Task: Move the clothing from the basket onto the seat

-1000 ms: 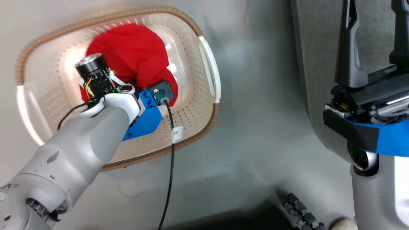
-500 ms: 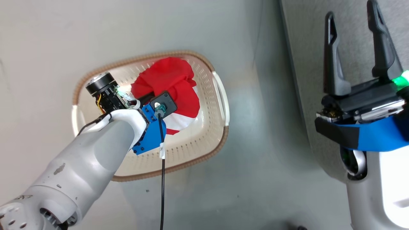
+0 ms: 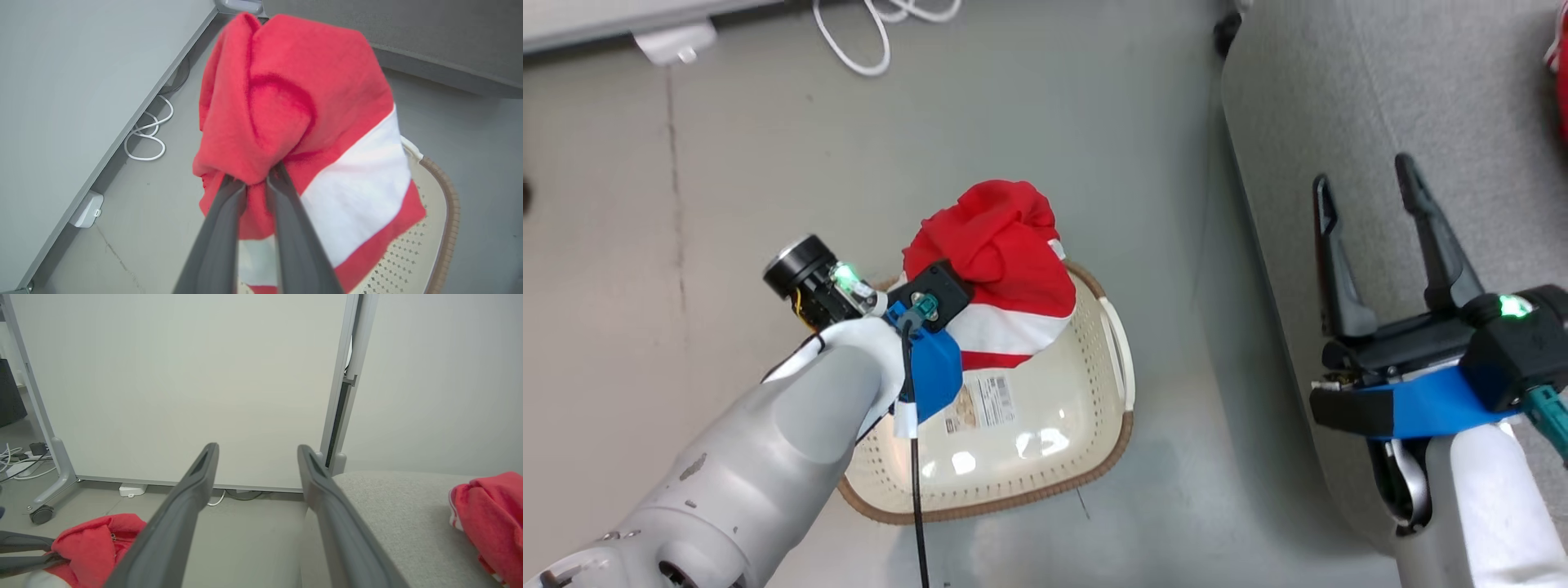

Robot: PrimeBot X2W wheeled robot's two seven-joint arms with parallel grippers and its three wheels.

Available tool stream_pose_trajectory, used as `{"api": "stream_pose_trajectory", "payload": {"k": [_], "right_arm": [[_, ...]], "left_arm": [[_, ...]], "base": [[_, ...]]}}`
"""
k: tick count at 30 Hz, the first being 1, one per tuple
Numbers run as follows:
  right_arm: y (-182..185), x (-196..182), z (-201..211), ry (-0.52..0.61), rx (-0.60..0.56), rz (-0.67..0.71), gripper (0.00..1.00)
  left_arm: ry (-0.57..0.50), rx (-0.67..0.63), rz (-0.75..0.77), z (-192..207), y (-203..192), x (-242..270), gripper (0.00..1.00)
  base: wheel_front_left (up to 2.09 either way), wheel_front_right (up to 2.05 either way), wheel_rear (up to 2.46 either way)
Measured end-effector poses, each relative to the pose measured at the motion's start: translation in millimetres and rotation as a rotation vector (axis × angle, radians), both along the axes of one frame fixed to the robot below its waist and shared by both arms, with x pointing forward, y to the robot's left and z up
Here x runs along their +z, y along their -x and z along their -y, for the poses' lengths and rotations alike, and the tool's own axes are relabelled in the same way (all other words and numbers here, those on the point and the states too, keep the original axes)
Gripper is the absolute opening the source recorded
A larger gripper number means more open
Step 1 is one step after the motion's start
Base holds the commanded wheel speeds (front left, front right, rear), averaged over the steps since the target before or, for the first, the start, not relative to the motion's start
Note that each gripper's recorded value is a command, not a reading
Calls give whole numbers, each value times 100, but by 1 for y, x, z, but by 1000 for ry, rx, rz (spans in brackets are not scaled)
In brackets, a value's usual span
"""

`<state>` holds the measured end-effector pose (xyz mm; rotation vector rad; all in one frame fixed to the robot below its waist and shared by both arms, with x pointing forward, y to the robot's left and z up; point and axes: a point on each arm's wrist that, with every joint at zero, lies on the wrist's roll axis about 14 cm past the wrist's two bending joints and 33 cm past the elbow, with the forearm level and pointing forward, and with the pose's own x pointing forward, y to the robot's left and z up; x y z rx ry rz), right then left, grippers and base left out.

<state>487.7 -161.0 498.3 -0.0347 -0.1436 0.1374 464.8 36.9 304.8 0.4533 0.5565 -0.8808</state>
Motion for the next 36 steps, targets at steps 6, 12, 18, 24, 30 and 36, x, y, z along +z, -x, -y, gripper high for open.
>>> {"api": "stream_pose_trajectory", "payload": {"k": [6,12,18,24,30,36], "right_arm": [[22,20,-5,-18,10,24,100],[44,32,-9,-30,20,36,100],[62,40,-14,-42,35,44,100],[79,48,-19,-52,49,59,100],[89,51,-24,-62,65,66,100],[91,50,-28,-70,77,60,100]], "left_arm": [[63,71,83,-8,-2,49,0],[167,149,165,-11,-3,98,0],[269,231,237,-19,8,134,0],[377,306,312,-26,20,169,0],[441,342,359,-28,36,185,0],[479,359,384,-29,48,191,0]], "base": [[0,0,0],[0,0,0],[0,0,0],[0,0,0],[0,0,0],[0,0,0]]}}
